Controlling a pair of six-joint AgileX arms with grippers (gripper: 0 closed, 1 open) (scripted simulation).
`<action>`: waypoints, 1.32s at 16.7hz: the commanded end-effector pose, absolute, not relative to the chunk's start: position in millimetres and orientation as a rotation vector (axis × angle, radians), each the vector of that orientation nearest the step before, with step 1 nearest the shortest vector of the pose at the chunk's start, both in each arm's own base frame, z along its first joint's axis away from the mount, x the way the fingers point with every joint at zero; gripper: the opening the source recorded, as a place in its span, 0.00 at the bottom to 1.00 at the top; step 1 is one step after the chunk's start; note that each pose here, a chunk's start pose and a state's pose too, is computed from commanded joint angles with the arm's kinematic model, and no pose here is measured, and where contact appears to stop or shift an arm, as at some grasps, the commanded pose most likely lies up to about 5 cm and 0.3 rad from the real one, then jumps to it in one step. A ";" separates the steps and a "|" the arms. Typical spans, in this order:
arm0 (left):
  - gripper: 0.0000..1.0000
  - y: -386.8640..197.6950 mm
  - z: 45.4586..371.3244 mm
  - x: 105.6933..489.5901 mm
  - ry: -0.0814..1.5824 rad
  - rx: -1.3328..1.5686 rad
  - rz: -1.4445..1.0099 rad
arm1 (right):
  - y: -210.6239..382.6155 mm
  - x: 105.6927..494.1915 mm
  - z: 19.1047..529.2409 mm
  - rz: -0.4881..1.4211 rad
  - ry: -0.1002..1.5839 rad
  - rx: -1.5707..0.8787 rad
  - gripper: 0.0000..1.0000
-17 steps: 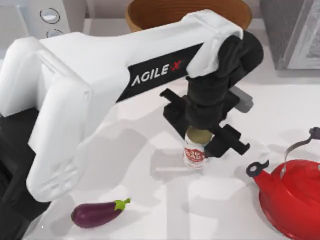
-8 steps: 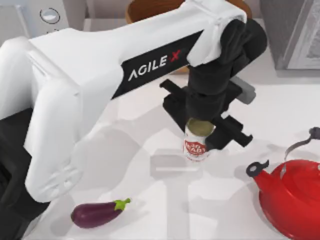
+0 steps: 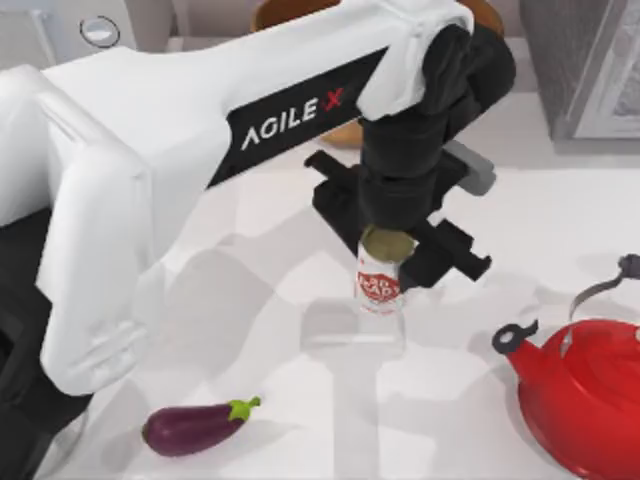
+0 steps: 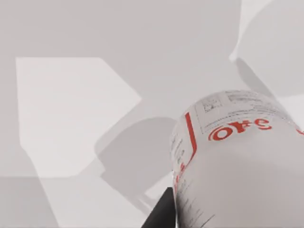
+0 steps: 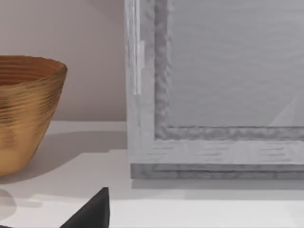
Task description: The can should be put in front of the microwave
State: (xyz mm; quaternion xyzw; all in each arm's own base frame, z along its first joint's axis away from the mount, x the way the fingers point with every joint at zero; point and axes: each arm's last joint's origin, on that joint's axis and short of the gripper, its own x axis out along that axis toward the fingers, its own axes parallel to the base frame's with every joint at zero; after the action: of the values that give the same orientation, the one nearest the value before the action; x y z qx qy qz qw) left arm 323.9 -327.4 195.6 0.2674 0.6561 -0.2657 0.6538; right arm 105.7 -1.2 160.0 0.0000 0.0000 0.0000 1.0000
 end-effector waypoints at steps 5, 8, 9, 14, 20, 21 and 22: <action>0.00 -228.3 201.1 386.1 1.530 0.412 -0.411 | -1.2 105.7 160.0 0.000 0.000 0.000 1.00; 0.00 -135.2 203.8 416.7 1.556 0.247 -0.245 | -1.2 105.7 160.0 0.000 0.000 0.000 1.00; 0.00 -104.4 204.5 421.8 1.562 0.194 -0.192 | -1.2 105.7 160.0 0.000 0.000 0.000 1.00; 0.00 -8.8 207.0 420.6 1.571 0.027 -0.027 | -1.2 105.7 160.0 0.000 0.000 0.000 1.00; 0.00 -3.6 205.2 420.2 1.575 0.021 -0.018 | -1.2 105.7 160.0 0.000 0.000 0.000 1.00; 0.00 -3.3 203.6 420.0 1.575 0.020 -0.017 | -1.2 105.7 160.0 0.000 0.000 0.000 1.00; 0.00 -3.0 201.5 419.7 1.575 0.019 -0.016 | -1.2 105.7 160.0 0.000 0.000 0.000 1.00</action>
State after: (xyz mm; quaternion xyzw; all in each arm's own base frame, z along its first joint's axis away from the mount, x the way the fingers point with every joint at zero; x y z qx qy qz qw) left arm 419.7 -3.0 201.5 0.0086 0.7085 -0.0073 0.7056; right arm 105.7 -1.2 160.0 0.0000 0.0000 0.0000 1.0000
